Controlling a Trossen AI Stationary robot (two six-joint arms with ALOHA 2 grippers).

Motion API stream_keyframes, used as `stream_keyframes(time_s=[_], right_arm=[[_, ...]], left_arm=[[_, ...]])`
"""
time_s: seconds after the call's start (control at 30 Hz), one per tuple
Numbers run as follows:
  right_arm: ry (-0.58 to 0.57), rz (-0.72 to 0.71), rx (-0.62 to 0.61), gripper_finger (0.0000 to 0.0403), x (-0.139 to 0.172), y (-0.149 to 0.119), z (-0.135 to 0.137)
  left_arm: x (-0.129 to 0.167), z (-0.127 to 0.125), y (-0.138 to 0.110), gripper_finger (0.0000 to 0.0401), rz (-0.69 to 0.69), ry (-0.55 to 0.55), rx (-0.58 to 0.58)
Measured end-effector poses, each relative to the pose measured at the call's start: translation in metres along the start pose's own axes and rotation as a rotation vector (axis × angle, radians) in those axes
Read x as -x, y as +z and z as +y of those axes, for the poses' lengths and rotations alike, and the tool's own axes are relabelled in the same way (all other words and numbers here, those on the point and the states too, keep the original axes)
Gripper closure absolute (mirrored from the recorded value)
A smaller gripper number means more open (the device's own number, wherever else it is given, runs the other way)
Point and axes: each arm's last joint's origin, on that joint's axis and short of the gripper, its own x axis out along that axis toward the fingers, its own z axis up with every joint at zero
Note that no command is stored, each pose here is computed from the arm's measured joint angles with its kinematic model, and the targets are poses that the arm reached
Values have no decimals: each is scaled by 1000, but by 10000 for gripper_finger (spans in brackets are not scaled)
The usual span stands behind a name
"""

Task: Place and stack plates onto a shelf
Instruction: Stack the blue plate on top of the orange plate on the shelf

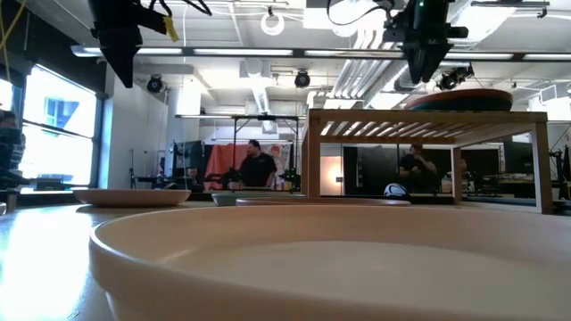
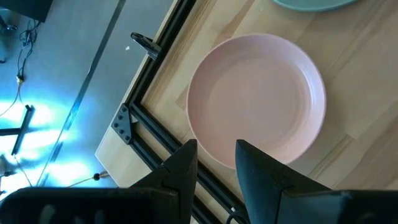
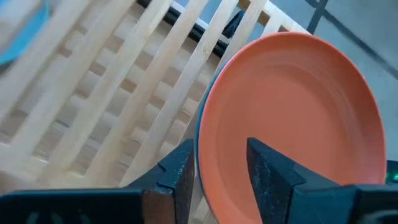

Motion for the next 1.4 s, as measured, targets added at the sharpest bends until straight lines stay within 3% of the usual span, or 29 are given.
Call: stream_keyframes(time_s=[0.13,0.33,0.6,0.97,1.13,1.4], right_arm=[[104,22,-45,279,9,3,0],[371,55,-61,279,20,8,11],[635,25,47,279,44,-4,47],[748,129,165,279,60,-61,97],[740,204,182,279,62,-95,114],[723,264,309,279,56,-149,133]], left_arm=[[0,-1,0,302,7,-22,1],[1,-6,2,302,26,-194,34],[2,-13,4,302,45,-382,67],[6,-20,11,302,55,-576,204],[10,-25,9,302,64,-588,224],[19,-37,4,302,76,-614,231]])
